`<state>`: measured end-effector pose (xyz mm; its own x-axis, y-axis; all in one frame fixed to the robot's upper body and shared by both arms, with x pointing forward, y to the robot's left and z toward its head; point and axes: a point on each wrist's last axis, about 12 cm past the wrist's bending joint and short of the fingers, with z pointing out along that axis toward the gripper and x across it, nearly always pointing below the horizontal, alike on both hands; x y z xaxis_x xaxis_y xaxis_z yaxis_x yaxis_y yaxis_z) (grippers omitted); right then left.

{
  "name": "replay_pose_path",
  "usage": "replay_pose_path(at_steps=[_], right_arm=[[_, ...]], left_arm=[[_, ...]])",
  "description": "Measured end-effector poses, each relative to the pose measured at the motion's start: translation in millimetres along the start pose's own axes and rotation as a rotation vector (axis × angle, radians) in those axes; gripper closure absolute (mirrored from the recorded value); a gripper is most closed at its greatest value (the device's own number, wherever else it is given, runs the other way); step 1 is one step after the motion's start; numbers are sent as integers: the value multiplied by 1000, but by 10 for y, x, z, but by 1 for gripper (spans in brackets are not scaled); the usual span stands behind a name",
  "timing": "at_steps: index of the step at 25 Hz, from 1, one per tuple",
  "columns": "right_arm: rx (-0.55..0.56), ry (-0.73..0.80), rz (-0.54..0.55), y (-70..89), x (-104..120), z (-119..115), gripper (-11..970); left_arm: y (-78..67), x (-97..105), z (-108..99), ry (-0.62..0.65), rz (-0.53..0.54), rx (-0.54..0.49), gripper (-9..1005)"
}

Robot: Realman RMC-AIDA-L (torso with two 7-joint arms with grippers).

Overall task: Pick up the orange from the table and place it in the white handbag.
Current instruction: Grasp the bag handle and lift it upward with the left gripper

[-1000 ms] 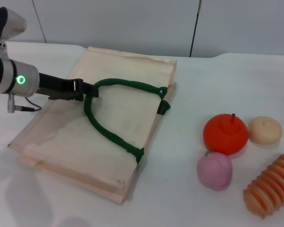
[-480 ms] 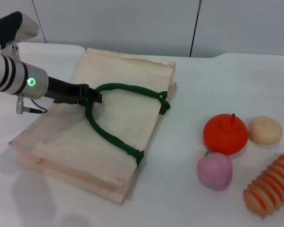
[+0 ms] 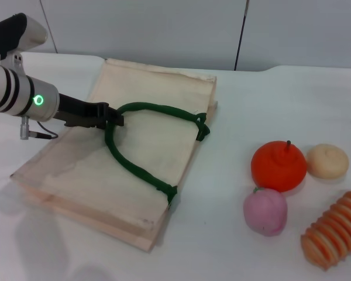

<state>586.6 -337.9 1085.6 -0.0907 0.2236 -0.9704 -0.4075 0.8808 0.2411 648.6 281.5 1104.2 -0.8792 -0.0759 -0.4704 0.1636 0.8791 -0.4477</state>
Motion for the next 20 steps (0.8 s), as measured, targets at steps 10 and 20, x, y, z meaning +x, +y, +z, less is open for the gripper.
replay_pose_path(at_steps=[10,20], right_arm=[[-13,-10,1,16,-11,0,383],[-14,-11,1,17,-12,0,383]], left_arm=[[5,-1,8,1,4,-11,652],[-27,-7,49,9,22,-20,766]])
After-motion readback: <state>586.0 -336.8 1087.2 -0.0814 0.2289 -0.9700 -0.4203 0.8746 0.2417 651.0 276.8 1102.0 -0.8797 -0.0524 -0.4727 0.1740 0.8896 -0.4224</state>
